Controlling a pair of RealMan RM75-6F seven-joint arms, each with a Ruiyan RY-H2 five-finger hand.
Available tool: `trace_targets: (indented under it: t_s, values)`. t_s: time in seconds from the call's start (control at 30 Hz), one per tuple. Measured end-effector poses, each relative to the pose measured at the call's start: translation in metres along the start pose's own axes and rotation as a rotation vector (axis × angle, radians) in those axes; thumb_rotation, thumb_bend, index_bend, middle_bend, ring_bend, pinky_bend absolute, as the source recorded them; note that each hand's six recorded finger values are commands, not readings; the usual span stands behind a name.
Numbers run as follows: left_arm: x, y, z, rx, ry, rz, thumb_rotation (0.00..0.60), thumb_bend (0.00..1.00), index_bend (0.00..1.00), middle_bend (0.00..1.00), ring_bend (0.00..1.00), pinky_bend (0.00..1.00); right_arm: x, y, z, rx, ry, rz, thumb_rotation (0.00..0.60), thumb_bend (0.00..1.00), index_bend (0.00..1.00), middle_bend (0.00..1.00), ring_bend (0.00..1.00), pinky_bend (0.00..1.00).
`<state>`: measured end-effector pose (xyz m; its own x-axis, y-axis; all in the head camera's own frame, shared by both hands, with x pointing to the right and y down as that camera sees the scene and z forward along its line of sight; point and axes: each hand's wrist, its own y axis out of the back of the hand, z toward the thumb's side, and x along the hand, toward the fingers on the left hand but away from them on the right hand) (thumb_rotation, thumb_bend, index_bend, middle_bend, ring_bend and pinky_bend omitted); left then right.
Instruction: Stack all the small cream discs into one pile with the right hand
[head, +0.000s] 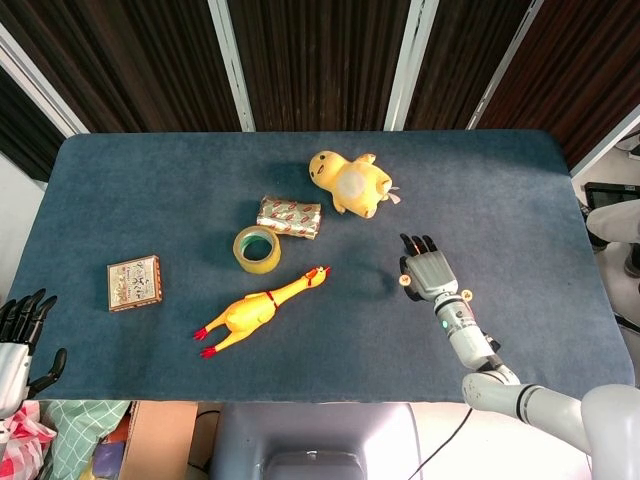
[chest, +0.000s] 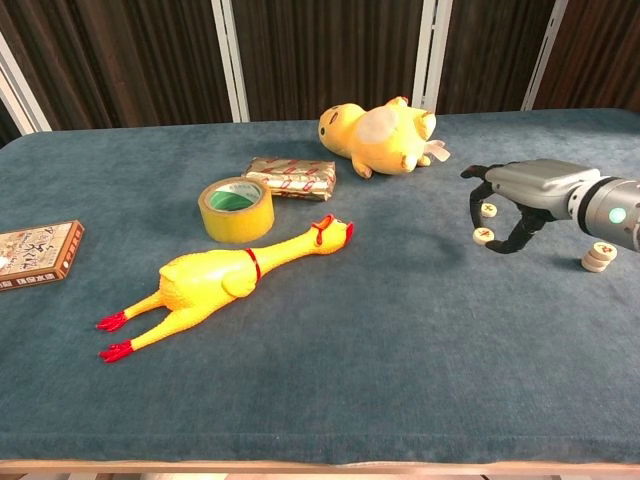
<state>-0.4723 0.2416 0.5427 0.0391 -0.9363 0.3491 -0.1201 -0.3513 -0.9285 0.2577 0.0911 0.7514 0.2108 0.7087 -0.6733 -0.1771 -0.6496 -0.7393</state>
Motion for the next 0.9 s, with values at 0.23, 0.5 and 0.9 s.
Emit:
trace_targets:
  t_s: [0.23, 0.5, 0.9]
  values:
    - [0.001, -0.002, 0.001, 0.008, 0.001, -0.004, 0.600, 0.44, 0.00, 0.00, 0.00, 0.06, 0.038, 0.018, -0.018, -0.008, 0.039, -0.045, 0.600, 0.47, 0.64, 0.05, 0.00, 0.00]
    - [0.003, -0.006, 0.005, 0.014, -0.010, -0.011, 0.600, 0.44, 0.00, 0.00, 0.00, 0.06, 0.088, 0.008, -0.061, 0.035, 0.017, -0.015, 0.600, 0.47, 0.64, 0.05, 0.00, 0.00]
    - [0.006, -0.010, 0.007, 0.024, -0.007, -0.022, 0.600, 0.44, 0.00, 0.00, 0.00, 0.06, 0.079, -0.006, -0.108, 0.026, -0.095, 0.007, 0.600, 0.47, 0.64, 0.05, 0.00, 0.00]
